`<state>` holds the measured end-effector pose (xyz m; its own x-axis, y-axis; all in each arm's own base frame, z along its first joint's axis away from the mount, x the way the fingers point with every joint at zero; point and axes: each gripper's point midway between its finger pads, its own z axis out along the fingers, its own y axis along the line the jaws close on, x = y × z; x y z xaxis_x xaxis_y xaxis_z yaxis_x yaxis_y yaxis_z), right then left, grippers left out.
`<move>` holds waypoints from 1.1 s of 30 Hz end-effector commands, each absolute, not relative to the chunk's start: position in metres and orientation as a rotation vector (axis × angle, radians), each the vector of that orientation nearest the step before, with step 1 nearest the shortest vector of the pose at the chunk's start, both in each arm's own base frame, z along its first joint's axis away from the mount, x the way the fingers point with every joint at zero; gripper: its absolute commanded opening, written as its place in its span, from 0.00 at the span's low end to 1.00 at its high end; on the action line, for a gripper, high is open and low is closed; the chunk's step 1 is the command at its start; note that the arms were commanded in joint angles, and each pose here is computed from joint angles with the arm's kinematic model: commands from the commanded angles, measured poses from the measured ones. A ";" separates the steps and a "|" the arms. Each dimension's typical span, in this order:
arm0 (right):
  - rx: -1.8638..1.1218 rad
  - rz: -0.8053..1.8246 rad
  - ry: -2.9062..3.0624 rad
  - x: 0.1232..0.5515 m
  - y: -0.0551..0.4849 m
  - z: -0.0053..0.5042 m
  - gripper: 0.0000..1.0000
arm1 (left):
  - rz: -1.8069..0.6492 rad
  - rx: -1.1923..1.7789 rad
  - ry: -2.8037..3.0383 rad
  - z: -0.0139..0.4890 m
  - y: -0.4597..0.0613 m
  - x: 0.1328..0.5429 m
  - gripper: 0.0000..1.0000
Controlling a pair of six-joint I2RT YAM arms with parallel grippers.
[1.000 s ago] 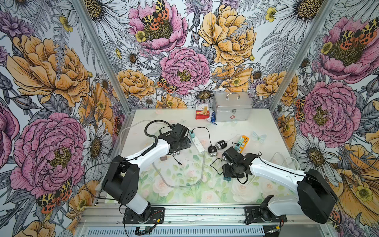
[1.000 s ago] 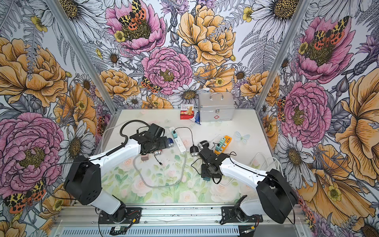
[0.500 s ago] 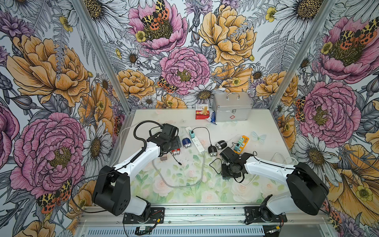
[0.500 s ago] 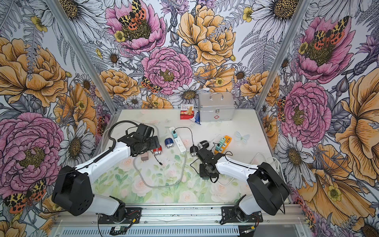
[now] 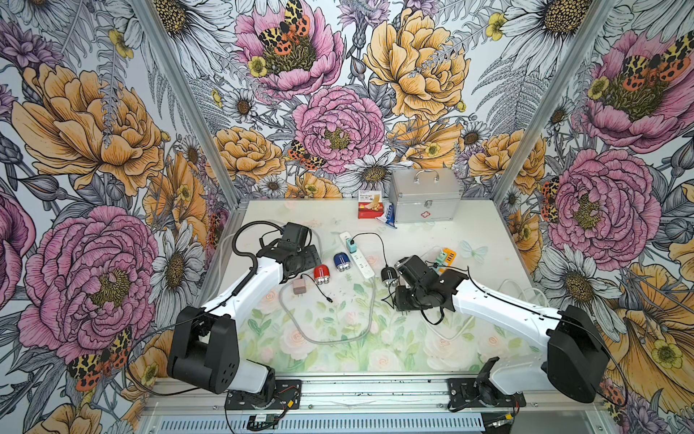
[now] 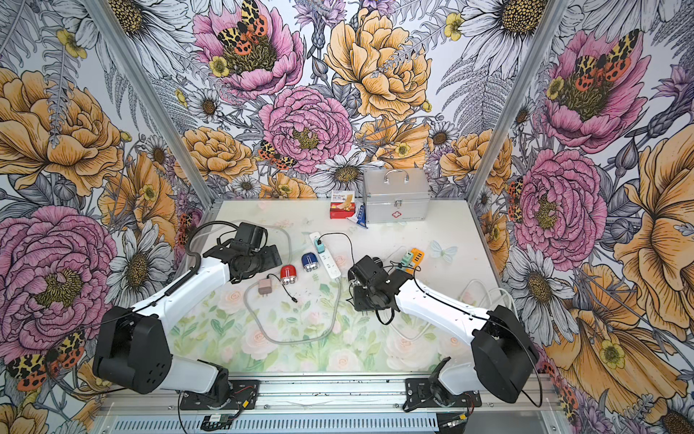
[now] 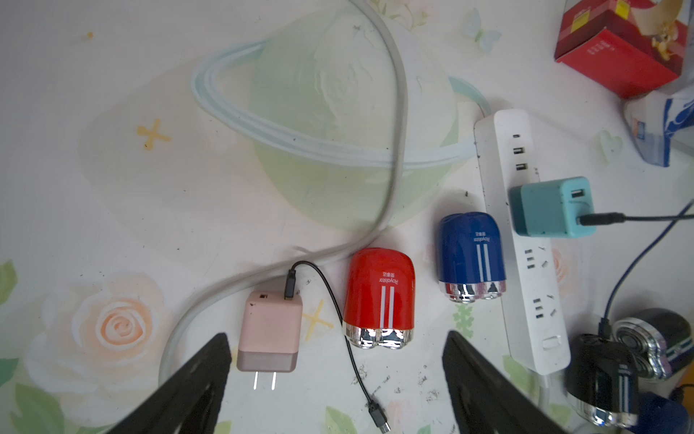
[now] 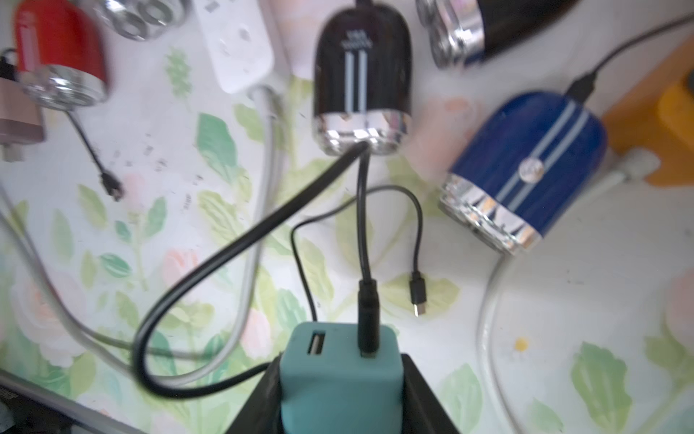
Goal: Unplug the electric shaver
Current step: Pick up the plug from the center of the board, then place the plug at the center of the board.
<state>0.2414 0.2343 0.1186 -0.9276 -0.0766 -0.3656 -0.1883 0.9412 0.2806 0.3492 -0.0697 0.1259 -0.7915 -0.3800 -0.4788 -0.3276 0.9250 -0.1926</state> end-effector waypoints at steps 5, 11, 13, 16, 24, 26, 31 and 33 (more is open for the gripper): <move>-0.647 0.636 2.543 0.258 0.338 0.181 0.18 | -0.248 -0.631 2.445 0.165 -0.034 0.368 0.89; -0.893 0.735 2.469 0.267 0.417 0.181 0.17 | -0.242 -0.709 2.417 0.175 -0.005 0.381 0.88; -0.955 0.761 2.434 0.272 0.443 0.179 0.17 | -0.236 -0.736 2.401 0.179 0.004 0.384 0.89; -1.034 0.800 2.400 0.276 0.476 0.170 0.17 | -0.238 -0.783 2.382 0.181 0.017 0.386 0.89; -1.173 0.774 2.433 0.280 0.523 0.095 0.17 | -0.245 -0.815 2.407 0.168 0.026 0.384 0.88; -1.196 0.718 2.455 0.282 0.521 0.073 0.17 | -0.246 -0.810 2.413 0.167 0.025 0.383 0.89; -1.255 0.591 2.481 0.283 0.511 0.042 0.18 | -0.244 -0.799 2.415 0.167 0.025 0.382 0.89; -1.279 0.554 2.478 0.282 0.510 0.035 0.20 | -0.246 -0.793 2.414 0.168 0.024 0.381 0.88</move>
<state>0.2792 0.5114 0.0378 -0.6030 -0.6766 -0.4226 -0.7962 0.5438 0.2654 0.3834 0.0268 0.1684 -0.6349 -0.6114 -0.4724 -0.5096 0.7909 -0.3386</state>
